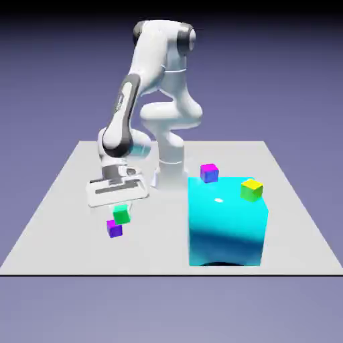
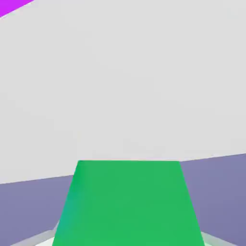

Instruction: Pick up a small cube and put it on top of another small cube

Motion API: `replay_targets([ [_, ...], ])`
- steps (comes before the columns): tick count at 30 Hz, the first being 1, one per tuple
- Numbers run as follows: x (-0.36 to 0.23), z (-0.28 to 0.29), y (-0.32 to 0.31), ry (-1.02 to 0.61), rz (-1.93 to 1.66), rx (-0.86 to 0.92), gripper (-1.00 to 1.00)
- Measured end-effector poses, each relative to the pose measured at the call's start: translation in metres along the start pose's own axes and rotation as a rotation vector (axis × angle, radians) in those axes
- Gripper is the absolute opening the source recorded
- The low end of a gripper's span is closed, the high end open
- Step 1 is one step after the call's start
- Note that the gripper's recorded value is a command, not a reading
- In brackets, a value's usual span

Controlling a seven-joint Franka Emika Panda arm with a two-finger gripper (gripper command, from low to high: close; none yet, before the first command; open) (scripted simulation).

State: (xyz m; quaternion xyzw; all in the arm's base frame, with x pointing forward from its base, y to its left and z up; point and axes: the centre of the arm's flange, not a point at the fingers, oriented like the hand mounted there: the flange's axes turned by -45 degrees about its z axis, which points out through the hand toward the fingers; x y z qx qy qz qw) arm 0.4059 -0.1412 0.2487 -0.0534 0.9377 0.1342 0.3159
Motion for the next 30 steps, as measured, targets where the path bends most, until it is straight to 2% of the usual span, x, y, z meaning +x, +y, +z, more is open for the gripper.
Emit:
replay_targets([
  [7,-0.077,0.005,0.101,0.033,-0.27,-0.225,-1.0],
  [14,-0.122,-0.012,0.219,0.129,-0.566,-0.356,-1.0],
  [21,-0.13,-0.045,0.338,0.262,-0.877,-0.361,-1.0],
  [23,-0.129,-0.05,0.353,0.281,-0.918,-0.351,-1.0],
  [27,-0.101,0.005,0.357,0.28,-0.917,-0.353,-1.0],
  [28,-0.097,0.011,0.357,0.281,-0.917,-0.352,1.0],
  [30,-0.097,0.011,0.357,0.281,-0.917,-0.353,1.0],
])
